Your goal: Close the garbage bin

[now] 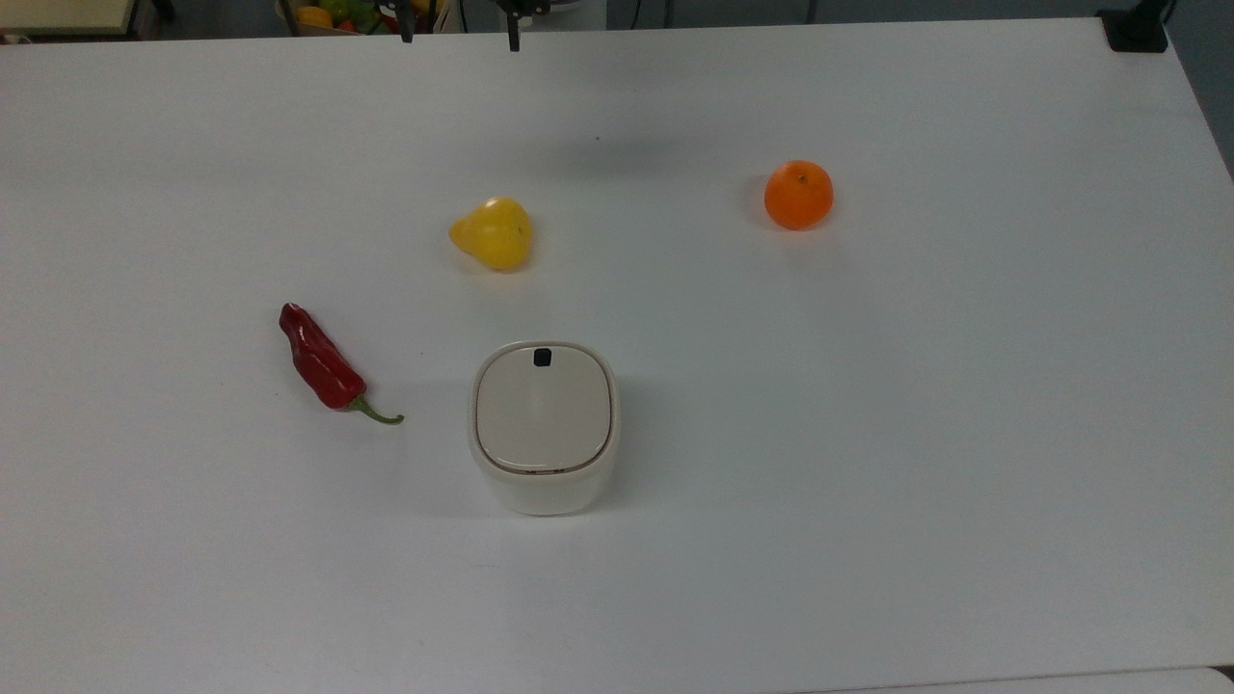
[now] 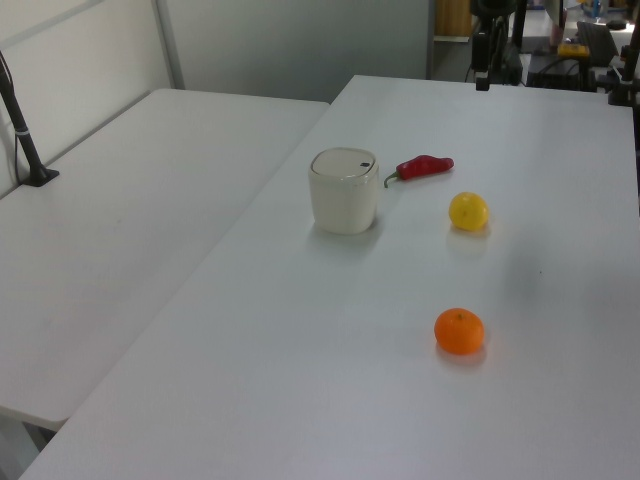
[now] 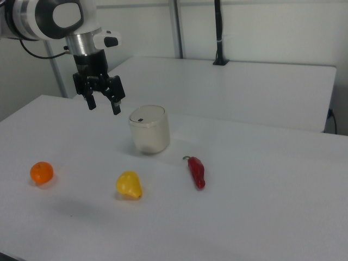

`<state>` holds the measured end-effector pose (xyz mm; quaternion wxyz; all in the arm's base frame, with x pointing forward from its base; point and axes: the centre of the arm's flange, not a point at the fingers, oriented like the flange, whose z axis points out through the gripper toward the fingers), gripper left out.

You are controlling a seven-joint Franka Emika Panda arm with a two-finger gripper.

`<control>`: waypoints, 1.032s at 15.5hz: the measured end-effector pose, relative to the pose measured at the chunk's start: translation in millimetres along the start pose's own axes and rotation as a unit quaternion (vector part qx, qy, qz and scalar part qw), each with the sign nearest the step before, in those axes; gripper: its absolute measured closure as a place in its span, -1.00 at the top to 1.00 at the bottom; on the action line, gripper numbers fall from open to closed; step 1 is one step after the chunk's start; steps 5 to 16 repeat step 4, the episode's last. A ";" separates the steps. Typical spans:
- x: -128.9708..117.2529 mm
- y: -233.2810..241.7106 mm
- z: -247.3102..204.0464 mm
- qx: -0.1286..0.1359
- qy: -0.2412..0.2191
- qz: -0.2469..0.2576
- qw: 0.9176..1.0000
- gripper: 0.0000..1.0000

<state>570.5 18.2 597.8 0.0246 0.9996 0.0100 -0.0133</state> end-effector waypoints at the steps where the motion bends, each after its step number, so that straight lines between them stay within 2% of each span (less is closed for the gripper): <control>1: 0.0 0.0 0.0 0.000 0.000 0.000 1.000 0.99; 16: 0.0 0.0 -0.1 0.000 0.000 0.000 1.000 1.00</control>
